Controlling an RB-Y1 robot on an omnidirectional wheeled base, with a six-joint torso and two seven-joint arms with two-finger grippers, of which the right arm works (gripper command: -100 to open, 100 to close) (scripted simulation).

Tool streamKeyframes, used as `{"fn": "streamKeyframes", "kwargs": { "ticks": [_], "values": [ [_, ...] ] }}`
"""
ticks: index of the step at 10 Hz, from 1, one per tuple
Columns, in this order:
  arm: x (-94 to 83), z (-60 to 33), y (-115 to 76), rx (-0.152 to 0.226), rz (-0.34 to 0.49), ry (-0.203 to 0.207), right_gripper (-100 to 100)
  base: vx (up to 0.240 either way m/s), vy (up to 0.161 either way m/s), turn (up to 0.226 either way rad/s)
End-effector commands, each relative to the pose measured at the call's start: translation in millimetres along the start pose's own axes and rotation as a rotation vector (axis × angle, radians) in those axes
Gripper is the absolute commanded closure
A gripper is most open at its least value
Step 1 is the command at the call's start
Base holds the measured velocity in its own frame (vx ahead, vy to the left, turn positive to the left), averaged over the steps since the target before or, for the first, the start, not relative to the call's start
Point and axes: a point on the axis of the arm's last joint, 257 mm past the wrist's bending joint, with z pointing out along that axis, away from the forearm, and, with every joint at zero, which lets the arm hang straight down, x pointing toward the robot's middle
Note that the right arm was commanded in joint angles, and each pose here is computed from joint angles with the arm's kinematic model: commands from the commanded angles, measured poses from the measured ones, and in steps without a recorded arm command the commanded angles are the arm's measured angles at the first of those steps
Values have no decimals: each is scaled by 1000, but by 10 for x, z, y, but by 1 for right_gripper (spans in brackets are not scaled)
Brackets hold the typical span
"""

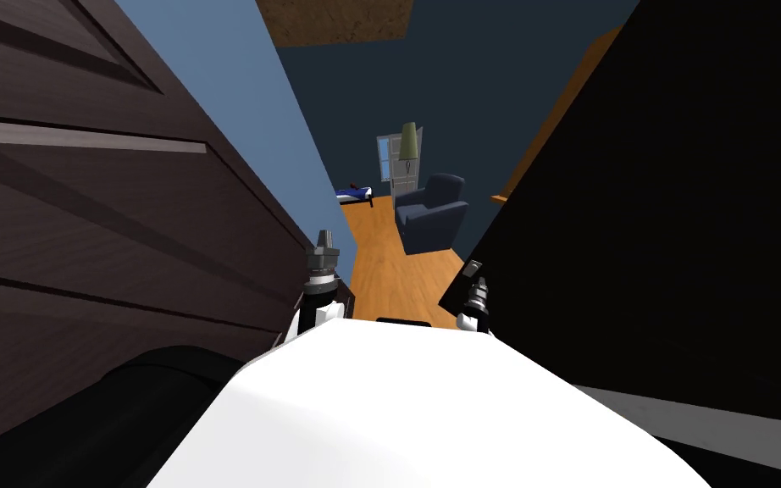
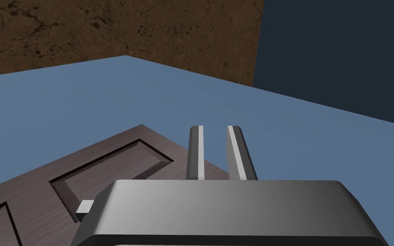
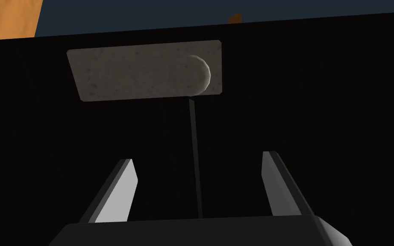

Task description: Push the door open

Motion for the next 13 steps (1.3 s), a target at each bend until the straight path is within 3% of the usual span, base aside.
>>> {"fn": "streamKeyframes", "kwargs": {
  "ticks": [1, 3, 5, 13],
  "values": [
    [16, -8, -8, 4, 9, -5, -100, -149, 213, -42],
    [49, -26, -25, 9, 23, -11, -100, -129, 162, -53],
    [2, -21, -17, 5, 15, -14, -100, 28, 12, 4],
    [-92, -66, -28, -4, 16, -38, -100, 208, -122, 31]
  ]
}}
